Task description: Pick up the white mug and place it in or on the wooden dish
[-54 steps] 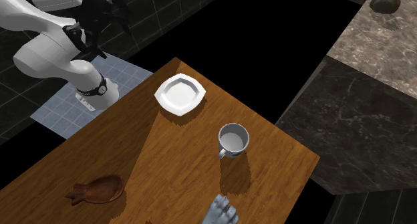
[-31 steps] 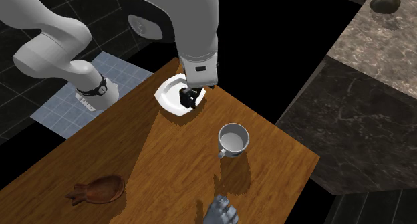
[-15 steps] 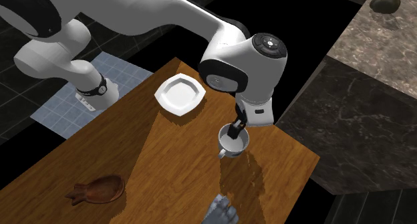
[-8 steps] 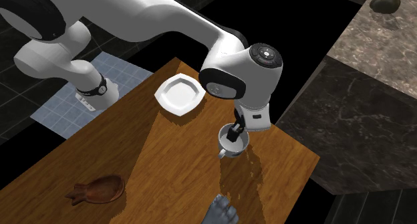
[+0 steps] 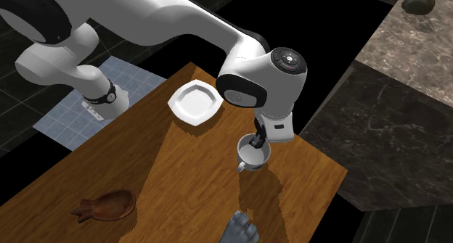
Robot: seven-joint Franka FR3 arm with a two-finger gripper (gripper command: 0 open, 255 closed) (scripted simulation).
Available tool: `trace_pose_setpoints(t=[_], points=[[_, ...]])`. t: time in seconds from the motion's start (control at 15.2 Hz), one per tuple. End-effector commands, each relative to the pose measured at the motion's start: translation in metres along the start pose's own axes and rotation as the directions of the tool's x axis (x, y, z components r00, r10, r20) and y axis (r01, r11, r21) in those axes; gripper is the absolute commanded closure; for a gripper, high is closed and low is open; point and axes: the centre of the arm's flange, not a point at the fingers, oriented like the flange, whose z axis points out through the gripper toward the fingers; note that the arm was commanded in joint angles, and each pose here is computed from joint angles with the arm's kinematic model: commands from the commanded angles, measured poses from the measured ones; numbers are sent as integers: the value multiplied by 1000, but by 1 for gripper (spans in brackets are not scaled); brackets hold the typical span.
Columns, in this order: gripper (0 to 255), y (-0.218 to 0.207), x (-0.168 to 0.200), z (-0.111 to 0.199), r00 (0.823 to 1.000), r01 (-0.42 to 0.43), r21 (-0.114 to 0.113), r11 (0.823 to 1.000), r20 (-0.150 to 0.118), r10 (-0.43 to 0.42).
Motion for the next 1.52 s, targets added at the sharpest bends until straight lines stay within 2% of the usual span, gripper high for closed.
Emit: trace_pose_setpoints(t=[0.0, 0.4, 1.45], points=[[255, 0, 0, 0, 1000, 0, 0, 1000, 0, 0], [255, 0, 0, 0, 1000, 0, 0, 1000, 0, 0], [255, 4, 4, -84, 1000, 0, 0, 1000, 0, 0]])
